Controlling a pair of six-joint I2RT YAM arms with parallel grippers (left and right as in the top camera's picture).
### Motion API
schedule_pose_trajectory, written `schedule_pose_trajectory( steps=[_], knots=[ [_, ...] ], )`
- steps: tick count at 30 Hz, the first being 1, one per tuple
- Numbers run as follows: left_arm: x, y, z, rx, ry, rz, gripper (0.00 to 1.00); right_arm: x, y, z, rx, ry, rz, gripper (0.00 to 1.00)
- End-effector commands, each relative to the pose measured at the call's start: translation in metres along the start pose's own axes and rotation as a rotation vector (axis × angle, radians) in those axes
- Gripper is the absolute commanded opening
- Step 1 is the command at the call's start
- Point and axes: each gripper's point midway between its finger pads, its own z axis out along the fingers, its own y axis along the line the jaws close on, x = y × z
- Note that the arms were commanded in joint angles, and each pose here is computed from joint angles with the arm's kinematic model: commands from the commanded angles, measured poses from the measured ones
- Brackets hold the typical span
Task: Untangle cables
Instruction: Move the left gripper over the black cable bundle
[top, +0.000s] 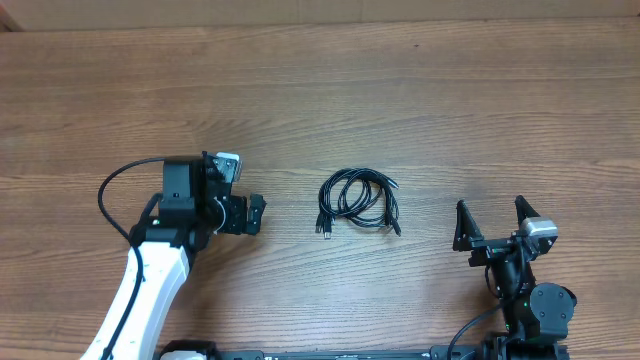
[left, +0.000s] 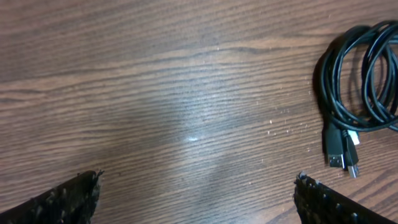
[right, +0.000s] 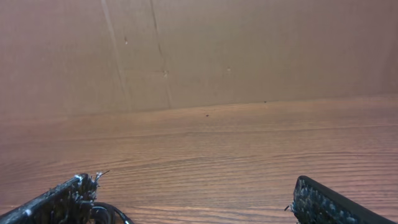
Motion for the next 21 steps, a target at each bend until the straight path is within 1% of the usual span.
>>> schedule_pose_trajectory(
  steps=[1,21],
  knots=[
    [-0.0129,0.0,0.0007,0.017,-0.003,0.015,1.0,0.0018,-0.0022,0.0,0.011,-0.004,0.002,1.0],
    [-0.0181,-0.0054,0.0027,0.024,-0.016,0.035,1.0,0.0018,-0.0022,0.0,0.011,-0.004,0.003,1.0]
  ],
)
